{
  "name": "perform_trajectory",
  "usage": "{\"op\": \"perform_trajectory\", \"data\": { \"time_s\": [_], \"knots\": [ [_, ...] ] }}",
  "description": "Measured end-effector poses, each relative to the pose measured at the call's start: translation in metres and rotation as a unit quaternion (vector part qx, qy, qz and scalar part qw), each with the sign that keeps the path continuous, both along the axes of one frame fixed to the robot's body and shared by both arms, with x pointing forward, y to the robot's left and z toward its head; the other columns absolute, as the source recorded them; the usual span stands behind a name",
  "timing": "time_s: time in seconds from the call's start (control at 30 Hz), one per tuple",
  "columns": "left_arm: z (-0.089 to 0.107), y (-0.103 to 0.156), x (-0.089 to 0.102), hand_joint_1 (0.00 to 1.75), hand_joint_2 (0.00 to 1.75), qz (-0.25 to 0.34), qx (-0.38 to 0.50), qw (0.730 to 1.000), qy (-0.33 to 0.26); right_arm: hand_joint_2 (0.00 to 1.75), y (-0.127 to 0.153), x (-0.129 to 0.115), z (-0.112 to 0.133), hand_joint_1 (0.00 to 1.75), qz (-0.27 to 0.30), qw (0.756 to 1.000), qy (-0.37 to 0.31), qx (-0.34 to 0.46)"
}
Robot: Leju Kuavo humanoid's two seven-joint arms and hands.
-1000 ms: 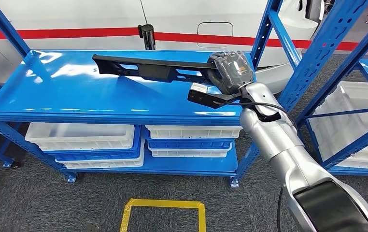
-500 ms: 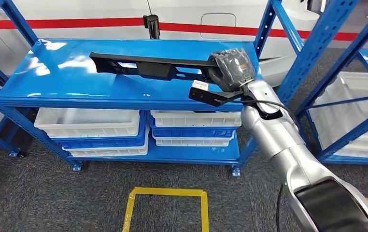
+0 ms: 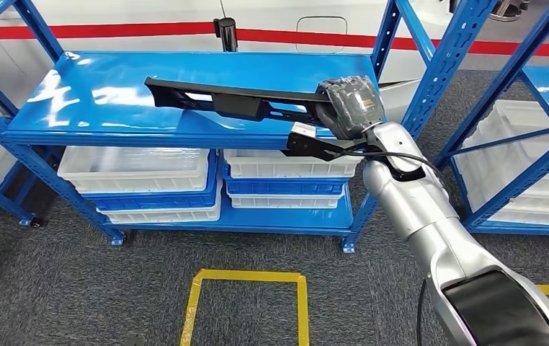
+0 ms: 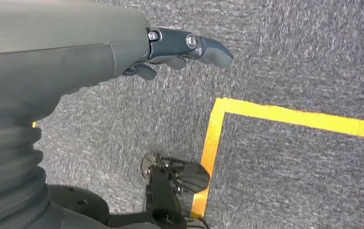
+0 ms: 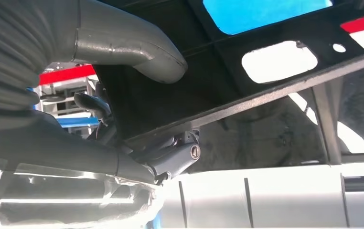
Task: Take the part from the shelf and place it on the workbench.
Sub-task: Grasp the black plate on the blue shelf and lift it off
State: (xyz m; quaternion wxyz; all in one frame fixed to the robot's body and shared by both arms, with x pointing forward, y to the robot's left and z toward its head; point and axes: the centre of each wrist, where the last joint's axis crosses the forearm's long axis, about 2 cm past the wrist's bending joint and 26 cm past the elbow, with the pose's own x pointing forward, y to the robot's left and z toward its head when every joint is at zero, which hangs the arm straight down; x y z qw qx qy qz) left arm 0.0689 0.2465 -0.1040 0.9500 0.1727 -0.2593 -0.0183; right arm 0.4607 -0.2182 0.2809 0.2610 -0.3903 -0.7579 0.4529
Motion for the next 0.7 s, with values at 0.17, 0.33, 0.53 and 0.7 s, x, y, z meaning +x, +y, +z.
{"op": "perform_trajectory", "data": {
  "time_s": [0.17, 0.33, 0.53, 0.7],
  "knots": [
    [0.0002, -0.0006, 0.0007, 0.00, 1.75, 0.000, 0.000, 1.000, -0.001, 1.75, -0.0038, 0.0006, 0.0004, 1.75, -0.003, 1.000, -0.001, -0.001],
    [0.0003, -0.0010, 0.0010, 0.00, 1.75, 0.000, -0.001, 1.000, -0.001, 1.75, -0.0061, -0.0002, -0.0033, 1.75, -0.005, 1.000, 0.003, -0.002],
    [0.0004, -0.0024, 0.0009, 0.00, 1.75, 0.000, -0.002, 1.000, -0.001, 1.75, -0.0050, 0.0001, 0.0000, 1.75, -0.004, 1.000, -0.002, 0.000],
    [-0.0001, -0.0016, -0.0016, 0.00, 1.75, 0.001, -0.002, 1.000, 0.002, 1.75, -0.0038, -0.0007, -0.0023, 1.75, -0.003, 1.000, 0.001, 0.000]
  ]
}}
